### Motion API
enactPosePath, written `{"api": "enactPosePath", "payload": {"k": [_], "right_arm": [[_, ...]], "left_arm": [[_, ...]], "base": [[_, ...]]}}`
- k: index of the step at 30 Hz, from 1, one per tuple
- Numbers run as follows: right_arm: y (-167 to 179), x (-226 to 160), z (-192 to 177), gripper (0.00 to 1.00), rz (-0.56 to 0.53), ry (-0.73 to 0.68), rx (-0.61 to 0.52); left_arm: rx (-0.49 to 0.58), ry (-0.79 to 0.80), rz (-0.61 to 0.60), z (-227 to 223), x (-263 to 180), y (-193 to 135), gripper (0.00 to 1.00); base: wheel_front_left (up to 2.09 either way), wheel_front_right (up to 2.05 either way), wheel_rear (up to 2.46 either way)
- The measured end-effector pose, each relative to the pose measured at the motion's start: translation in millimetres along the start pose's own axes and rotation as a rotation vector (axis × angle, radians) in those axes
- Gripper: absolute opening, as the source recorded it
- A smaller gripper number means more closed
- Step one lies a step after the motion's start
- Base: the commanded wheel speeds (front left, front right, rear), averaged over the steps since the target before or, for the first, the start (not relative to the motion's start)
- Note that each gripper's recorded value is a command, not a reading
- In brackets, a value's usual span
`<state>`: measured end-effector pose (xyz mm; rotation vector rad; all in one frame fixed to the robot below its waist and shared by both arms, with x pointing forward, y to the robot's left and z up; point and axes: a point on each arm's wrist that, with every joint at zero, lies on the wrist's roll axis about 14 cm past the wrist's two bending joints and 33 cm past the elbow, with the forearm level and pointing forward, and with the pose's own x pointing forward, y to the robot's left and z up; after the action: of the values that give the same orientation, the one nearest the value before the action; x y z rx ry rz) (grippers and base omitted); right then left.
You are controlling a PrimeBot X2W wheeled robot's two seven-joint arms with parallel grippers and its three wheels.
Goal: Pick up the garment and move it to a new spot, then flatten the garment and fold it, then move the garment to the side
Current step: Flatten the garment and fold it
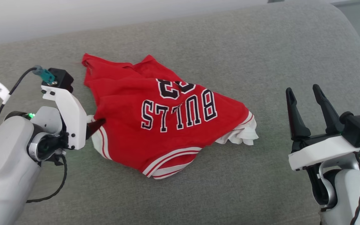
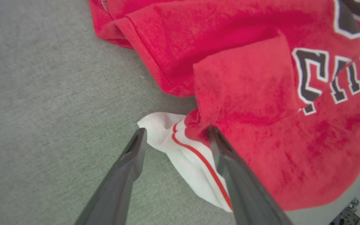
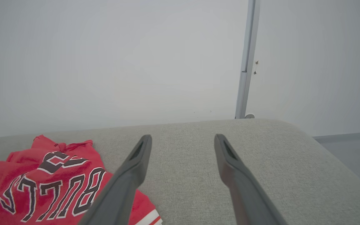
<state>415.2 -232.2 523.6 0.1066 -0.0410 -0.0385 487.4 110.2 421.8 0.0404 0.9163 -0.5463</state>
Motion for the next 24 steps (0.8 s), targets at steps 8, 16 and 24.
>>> {"api": "enactPosePath", "payload": {"k": [8, 16, 24], "right_arm": [[-17.0, -4.3, -9.5, 1.00, -0.061, 0.020, 0.016], [-18.7, -4.4, -12.3, 1.00, -0.070, 0.027, 0.027], [-13.5, -0.8, -12.5, 1.00, -0.056, 0.023, 0.035]], "left_arm": [[-0.040, 0.192, 0.020, -24.2, 22.5, -2.6, 1.00], [-0.062, 0.304, 0.102, -39.1, 23.5, 9.0, 1.00], [-0.139, 0.330, 0.109, -48.6, 15.1, 15.2, 0.00]], "base": [[0.00, 0.00, 0.00], [0.00, 0.00, 0.00], [0.00, 0.00, 0.00]]}}
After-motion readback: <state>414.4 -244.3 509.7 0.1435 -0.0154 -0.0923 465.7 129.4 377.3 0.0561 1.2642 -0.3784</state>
